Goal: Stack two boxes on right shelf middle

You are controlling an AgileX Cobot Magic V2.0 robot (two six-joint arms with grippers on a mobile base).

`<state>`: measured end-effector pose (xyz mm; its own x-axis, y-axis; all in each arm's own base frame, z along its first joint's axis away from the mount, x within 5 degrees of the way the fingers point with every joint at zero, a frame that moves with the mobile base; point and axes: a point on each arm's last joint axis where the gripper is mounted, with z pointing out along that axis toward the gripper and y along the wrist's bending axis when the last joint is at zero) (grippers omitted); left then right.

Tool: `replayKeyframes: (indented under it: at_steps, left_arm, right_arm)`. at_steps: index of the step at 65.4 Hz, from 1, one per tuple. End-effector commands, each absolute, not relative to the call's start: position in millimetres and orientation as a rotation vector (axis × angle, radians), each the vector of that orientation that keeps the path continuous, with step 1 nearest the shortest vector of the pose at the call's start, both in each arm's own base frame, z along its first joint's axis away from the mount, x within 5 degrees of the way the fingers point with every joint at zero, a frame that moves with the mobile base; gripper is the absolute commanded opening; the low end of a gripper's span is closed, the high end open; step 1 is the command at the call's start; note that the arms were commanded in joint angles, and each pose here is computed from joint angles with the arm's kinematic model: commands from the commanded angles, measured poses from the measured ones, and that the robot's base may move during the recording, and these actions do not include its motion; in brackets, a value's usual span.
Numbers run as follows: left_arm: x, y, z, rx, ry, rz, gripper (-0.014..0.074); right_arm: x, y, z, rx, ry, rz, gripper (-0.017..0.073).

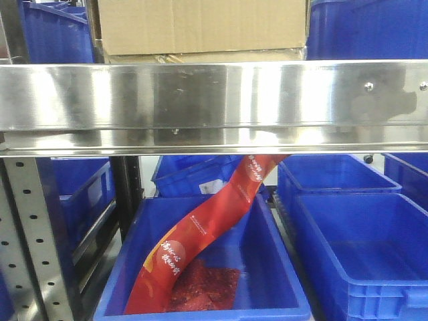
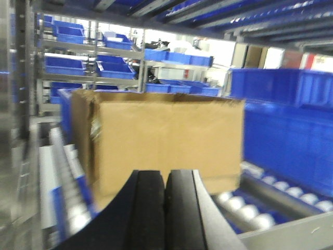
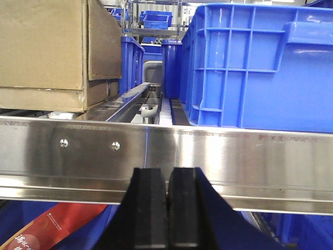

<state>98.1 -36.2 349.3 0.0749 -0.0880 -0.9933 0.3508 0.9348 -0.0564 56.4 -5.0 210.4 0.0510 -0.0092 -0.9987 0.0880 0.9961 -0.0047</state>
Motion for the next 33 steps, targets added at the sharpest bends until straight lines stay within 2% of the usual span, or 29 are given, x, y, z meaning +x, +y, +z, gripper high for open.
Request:
replayKeyframes:
  at_steps: [1,20,28,33]
  left_arm:
    - [85.9,-25.8,325.5,0.230,1.497,-0.224,-0.0111]
    - [59.8,-4.2,233.4,0.033,1.515,-0.077,-0.0111]
    - [56.4,-0.8,210.0,-0.009,1.518,-0.033,-0.0111]
    - [56.4,-0.4,209.1,-0.022,1.528,-0.036,-0.0111]
  right_arm:
    - [56.1,-4.8,211.4,0.047,1.503,-0.086,-0.0163]
    - [56.1,-4.8,211.4,0.047,1.503,-0.086,-0.0163]
    - [56.1,-4.8,211.4,0.047,1.503,-0.086,-0.0163]
    - [56.1,-4.8,211.4,0.047,1.503,-0.086,-0.0163]
